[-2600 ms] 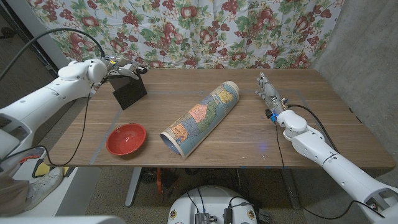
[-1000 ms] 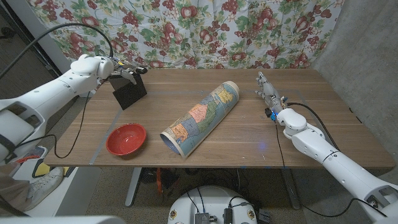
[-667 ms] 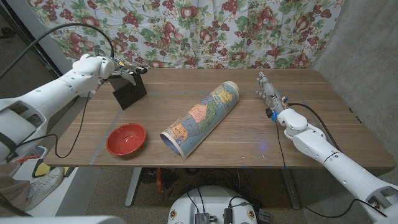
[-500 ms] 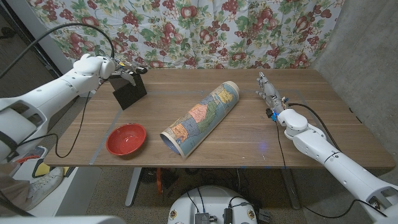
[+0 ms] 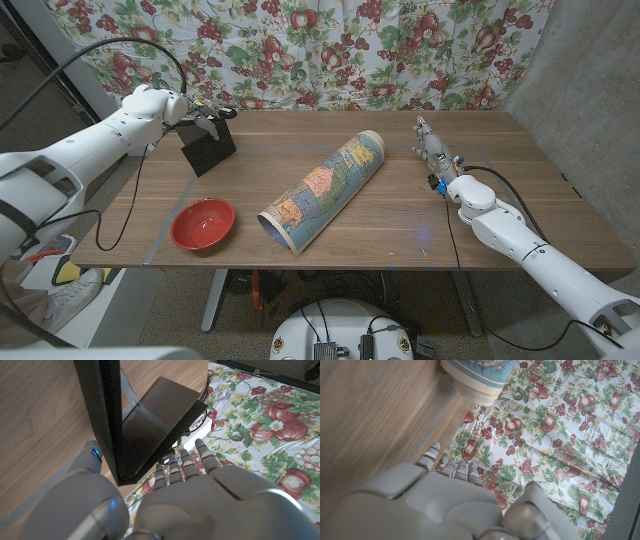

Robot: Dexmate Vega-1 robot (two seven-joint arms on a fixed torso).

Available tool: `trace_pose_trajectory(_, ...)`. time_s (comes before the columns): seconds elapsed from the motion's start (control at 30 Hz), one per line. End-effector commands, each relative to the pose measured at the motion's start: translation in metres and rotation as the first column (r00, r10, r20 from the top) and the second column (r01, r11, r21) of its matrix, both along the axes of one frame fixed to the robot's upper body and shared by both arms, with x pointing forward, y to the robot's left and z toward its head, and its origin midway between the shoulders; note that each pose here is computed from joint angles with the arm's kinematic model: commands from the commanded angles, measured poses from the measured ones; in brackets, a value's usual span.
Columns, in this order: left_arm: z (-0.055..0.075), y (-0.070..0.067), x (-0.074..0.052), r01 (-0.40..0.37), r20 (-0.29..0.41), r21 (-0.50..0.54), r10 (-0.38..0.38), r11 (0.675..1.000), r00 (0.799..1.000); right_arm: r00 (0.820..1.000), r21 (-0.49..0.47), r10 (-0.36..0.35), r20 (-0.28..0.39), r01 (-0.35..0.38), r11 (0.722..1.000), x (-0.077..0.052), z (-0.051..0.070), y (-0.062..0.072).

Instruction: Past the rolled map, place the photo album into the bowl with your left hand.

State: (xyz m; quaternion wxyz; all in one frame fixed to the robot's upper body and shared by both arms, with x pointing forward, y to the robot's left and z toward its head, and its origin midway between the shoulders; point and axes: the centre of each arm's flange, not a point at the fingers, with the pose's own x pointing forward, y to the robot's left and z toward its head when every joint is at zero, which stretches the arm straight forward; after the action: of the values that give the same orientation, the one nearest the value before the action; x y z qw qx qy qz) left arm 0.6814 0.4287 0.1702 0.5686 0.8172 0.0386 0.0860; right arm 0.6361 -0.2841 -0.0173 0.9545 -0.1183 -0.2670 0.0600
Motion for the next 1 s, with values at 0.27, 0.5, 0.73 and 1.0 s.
trace_pose_trajectory(0.27, 0.0051, -0.003, 0.0087, -0.024, -0.054, -0.025, 0.023, 0.999, 0.998, 1.0, -0.006, 0.001, -0.006, -0.001, 1.0, 0.0002, -0.0016, 0.0001)
trace_pose_trajectory(0.5, 0.0048, -0.0036, 0.0095, -0.028, -0.057, -0.021, 0.027, 0.999, 0.998, 1.0, -0.01, 0.003, -0.011, -0.003, 1.0, -0.0008, -0.0042, 0.0009)
trace_pose_trajectory(0.73, 0.0044, -0.0039, 0.0113, -0.024, -0.054, -0.027, 0.023, 0.999, 0.998, 1.0, -0.022, 0.0, -0.008, -0.001, 1.0, -0.002, -0.0027, 0.0021)
trace_pose_trajectory(1.0, 0.0017, -0.0055, 0.0137, -0.033, -0.057, -0.005, 0.033, 0.999, 0.998, 1.0, -0.03, -0.006, -0.007, 0.006, 1.0, -0.0033, 0.0018, -0.0001)
